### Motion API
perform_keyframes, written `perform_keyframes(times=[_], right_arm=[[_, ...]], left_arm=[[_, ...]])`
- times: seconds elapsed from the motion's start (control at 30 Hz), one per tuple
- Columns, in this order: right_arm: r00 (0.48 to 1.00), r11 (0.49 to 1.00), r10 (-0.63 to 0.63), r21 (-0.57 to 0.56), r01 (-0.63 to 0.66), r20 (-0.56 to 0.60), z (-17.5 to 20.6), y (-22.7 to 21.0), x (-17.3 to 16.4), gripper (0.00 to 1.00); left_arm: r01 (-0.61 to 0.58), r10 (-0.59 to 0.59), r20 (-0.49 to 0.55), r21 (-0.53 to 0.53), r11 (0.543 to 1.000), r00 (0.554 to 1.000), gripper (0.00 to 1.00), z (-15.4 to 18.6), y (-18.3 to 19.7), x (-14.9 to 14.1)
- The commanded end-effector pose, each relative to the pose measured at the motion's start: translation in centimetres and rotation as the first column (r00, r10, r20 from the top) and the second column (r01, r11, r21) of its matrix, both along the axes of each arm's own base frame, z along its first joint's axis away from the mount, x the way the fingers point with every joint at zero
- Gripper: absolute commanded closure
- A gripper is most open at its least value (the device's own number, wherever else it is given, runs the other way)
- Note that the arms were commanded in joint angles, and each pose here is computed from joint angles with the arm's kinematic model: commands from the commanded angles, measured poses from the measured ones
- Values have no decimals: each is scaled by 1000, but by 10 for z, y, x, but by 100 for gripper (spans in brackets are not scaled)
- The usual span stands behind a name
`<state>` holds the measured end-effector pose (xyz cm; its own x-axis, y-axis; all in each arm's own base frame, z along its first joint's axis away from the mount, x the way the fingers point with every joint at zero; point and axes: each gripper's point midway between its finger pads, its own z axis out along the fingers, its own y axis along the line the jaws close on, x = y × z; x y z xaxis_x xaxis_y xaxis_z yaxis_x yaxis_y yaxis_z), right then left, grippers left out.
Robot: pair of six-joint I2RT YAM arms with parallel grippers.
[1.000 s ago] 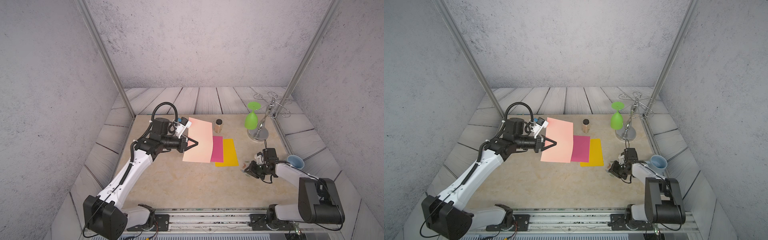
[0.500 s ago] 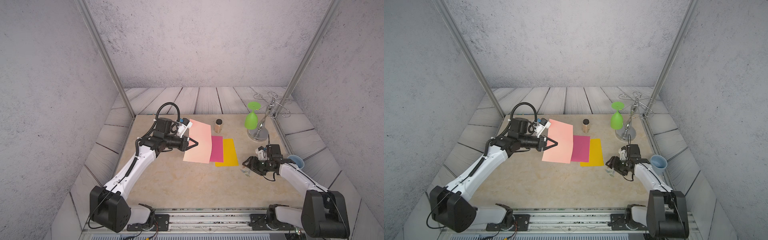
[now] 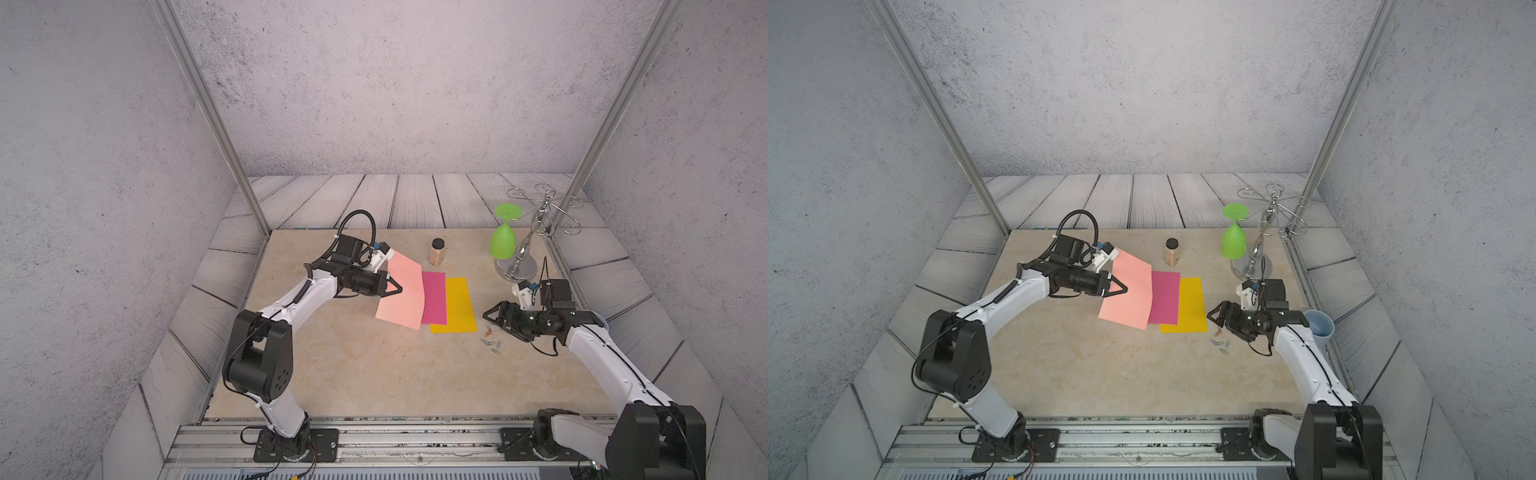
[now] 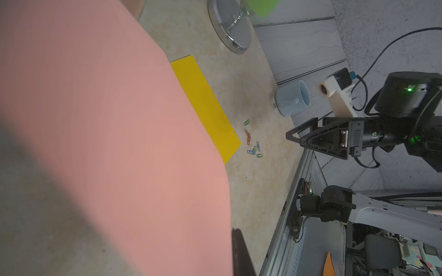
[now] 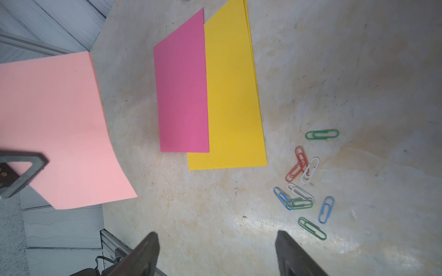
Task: Unclip the paperclips from the documents
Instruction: Place the document at the document.
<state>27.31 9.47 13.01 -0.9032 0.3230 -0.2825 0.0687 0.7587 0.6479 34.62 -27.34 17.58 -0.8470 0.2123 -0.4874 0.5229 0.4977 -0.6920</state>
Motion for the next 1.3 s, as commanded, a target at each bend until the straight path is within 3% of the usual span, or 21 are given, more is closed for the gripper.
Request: perform_keyframes(times=[0.0,0.23,0.47,0.87,0.97,1.27], right_arm=[[1000,1000,16,21,-16,11,8,3,-5,22],[1000,1000,22,21,-22,19,10,4,-10,22],[999,999,31,29,-32,21,9,6,-12,21],[999,998,40,39,-41,33,12,8,-12,19],[999,998,43,42,-44,32,12,8,-12,18],[998,998,47,37,-49,36,11,8,-11,17]], left_arm=[[8,-8,-20,0,1000,1000,100,-10,-3,16],[0,5,-108,50,999,994,100,-48,-2,35],[-56,88,-192,166,985,977,100,-96,17,46],[-137,212,-222,310,941,952,100,-129,47,56],[-156,238,-212,344,926,948,93,-134,53,59],[-204,302,-188,413,888,935,61,-138,69,61]])
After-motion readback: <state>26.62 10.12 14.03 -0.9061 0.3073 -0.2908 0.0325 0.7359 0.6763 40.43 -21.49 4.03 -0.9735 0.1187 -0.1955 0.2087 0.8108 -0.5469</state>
